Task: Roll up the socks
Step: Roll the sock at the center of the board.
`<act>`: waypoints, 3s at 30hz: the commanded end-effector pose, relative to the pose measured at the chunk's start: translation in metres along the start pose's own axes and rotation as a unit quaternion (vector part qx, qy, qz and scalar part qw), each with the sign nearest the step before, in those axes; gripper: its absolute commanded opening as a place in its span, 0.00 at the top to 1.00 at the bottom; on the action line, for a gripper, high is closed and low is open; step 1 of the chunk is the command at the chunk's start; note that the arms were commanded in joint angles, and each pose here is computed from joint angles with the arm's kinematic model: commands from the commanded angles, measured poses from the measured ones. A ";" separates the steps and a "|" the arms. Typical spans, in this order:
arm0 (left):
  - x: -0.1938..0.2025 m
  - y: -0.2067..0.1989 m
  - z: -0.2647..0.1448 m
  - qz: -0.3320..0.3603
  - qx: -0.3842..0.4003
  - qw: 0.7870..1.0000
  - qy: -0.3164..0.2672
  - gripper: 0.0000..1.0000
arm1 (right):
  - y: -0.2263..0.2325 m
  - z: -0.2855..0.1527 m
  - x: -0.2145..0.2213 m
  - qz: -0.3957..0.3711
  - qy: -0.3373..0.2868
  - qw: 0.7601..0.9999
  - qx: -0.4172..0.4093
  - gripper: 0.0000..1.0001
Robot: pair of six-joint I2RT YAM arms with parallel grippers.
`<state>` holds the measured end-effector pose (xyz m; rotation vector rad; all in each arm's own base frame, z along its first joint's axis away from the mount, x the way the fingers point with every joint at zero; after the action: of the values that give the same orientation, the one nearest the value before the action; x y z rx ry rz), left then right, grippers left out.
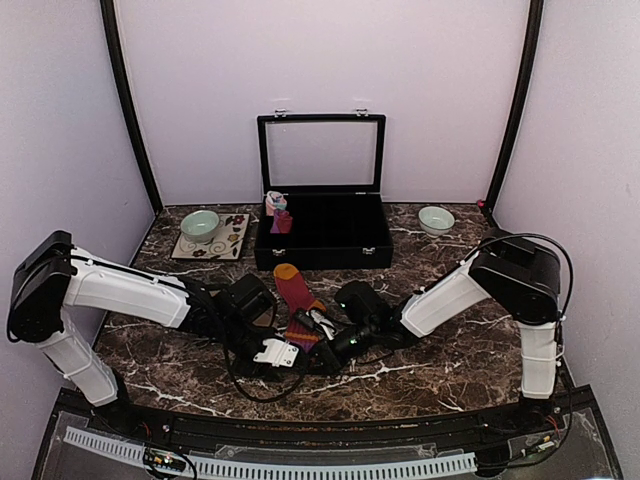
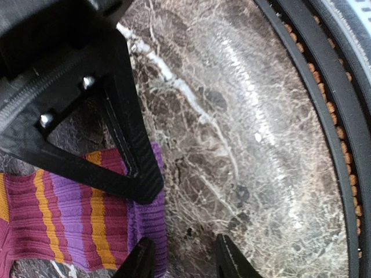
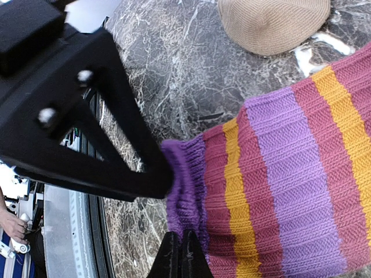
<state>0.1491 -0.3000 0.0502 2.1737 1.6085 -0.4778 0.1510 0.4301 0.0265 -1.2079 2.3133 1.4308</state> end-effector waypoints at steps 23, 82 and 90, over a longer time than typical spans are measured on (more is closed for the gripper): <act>0.026 0.008 0.024 -0.052 -0.004 0.998 0.043 0.72 | -0.038 0.000 0.066 0.069 0.096 0.991 0.067 1.00; 0.007 -0.001 0.018 -0.320 0.295 0.900 -0.002 0.94 | 0.074 -0.024 0.011 -0.452 -0.020 0.851 0.267 0.44; 0.008 -0.002 0.018 -0.317 0.311 0.896 -0.007 0.94 | 0.070 -0.001 0.011 -0.468 -0.014 0.846 0.254 0.48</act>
<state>0.1505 -0.3092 0.0371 1.9190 2.3461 -1.3604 0.1018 0.4208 0.0664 -1.6809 1.5441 0.3995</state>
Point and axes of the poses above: each gripper's point midway between its finger pads, its own z axis out along the fingers, its own y axis along the line the jaws close on, x = y × z, the point moved 2 cm from there along -z, back along the fingers, and after that the axes turned 4 degrees about -z, right-handed, at the moved point
